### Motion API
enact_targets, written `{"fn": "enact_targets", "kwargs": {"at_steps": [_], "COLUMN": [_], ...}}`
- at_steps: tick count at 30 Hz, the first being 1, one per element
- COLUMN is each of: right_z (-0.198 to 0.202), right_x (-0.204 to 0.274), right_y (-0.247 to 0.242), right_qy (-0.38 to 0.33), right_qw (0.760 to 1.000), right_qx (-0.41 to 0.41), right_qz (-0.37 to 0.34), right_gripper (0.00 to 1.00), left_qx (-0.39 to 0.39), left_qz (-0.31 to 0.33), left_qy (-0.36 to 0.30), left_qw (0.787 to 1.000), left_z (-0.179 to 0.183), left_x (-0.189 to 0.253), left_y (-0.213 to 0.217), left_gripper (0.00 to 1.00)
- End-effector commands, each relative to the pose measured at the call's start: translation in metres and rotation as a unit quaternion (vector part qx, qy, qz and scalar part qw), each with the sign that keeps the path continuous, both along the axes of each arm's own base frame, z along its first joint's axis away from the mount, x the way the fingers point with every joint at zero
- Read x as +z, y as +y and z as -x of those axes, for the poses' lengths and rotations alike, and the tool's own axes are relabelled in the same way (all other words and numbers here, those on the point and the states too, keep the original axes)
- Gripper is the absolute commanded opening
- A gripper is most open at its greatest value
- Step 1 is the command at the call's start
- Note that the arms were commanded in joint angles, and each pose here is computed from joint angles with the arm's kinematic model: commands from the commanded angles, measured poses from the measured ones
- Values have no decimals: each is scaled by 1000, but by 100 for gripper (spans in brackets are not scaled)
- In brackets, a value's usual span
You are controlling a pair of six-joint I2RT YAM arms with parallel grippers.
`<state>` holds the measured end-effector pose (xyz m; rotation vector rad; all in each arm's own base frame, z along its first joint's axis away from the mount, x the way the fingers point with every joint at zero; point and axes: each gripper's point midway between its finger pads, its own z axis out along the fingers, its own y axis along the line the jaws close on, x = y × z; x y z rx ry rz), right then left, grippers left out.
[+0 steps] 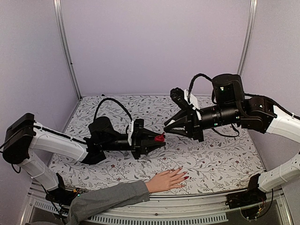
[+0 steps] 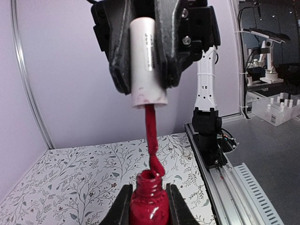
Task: Paint the nails
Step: Close the nail polish bottle.
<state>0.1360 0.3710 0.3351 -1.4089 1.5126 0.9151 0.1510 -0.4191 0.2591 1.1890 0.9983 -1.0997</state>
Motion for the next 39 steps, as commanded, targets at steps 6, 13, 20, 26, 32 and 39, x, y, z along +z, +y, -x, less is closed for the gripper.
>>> {"fn": "enact_targets", "kwargs": {"at_steps": [6, 13, 20, 26, 32, 39], "right_z": [-1, -2, -1, 1, 1, 1], "right_x": [8, 11, 11, 5, 0, -1], "right_y": [0, -1, -2, -3, -5, -8], "right_qy": [-9, -13, -13, -8, -4, -4], "right_qw": [1000, 1000, 1000, 1000, 1000, 1000], "right_qx": [-8, -11, -10, -9, -11, -15], "right_qz": [-7, -10, -12, -4, 3, 8], "right_gripper": [0, 0, 0, 0, 0, 0], "left_qx": [-9, -11, -11, -10, -9, -8], "left_qz": [8, 6, 5, 8, 13, 12], "left_qy": [-10, -10, -9, -7, -5, -5], "left_qw": [1000, 1000, 1000, 1000, 1000, 1000], "left_z": [6, 5, 5, 5, 5, 5], "left_x": [7, 5, 5, 5, 7, 7], "left_y": [-6, -8, -8, -7, -6, -6], "left_gripper": [0, 0, 0, 0, 0, 0]}}
